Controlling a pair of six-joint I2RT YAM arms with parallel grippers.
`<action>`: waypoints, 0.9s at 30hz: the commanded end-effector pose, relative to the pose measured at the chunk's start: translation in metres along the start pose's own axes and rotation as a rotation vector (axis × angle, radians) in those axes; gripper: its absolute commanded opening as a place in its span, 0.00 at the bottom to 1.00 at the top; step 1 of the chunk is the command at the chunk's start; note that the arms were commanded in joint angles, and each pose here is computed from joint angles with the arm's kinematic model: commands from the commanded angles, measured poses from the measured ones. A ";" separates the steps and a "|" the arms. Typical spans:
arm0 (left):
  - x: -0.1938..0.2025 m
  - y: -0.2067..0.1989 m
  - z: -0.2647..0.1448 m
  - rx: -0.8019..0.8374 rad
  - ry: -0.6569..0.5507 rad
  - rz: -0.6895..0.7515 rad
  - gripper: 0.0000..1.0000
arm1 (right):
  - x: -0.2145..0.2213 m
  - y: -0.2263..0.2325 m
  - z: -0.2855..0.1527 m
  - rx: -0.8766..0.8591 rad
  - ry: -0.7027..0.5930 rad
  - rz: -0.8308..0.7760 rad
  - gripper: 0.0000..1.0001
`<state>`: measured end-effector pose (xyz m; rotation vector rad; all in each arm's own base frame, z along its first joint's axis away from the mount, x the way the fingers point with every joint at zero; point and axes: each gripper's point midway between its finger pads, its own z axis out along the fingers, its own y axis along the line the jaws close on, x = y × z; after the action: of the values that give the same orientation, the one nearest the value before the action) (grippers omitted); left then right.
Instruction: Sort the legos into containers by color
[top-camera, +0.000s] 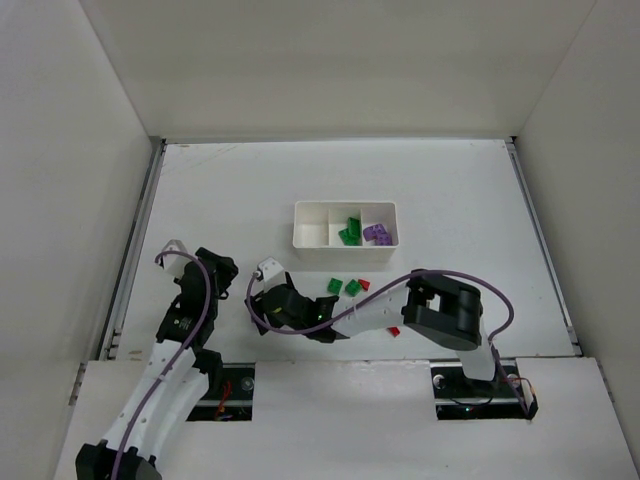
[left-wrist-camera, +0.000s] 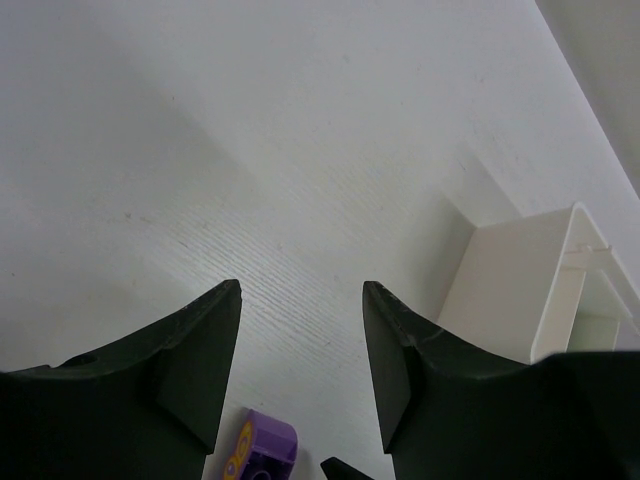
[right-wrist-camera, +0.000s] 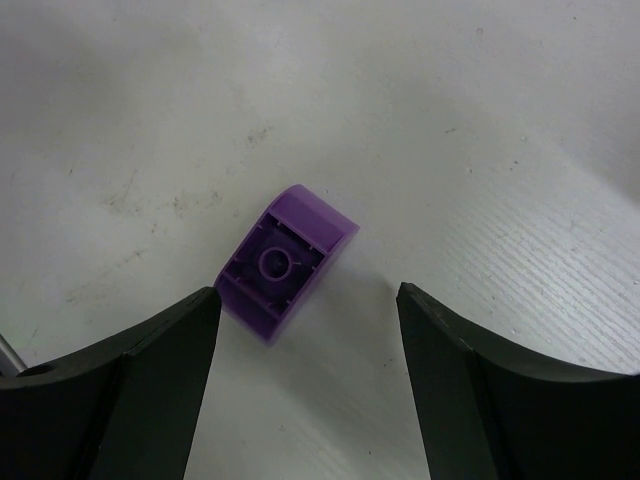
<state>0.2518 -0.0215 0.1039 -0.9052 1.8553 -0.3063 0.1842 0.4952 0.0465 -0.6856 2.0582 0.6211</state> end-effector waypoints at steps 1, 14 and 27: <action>-0.006 -0.009 -0.001 0.039 -0.018 -0.017 0.49 | -0.033 0.013 -0.011 -0.019 -0.073 0.055 0.80; -0.009 -0.012 -0.003 0.055 -0.024 -0.011 0.49 | 0.001 0.024 0.021 -0.023 -0.001 0.115 0.69; 0.003 -0.032 -0.003 0.137 0.018 0.005 0.46 | -0.073 -0.036 -0.050 0.110 -0.201 0.114 0.29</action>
<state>0.2550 -0.0314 0.1128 -0.8644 1.8422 -0.3663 0.1917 0.4716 0.0523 -0.5469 2.0791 0.5751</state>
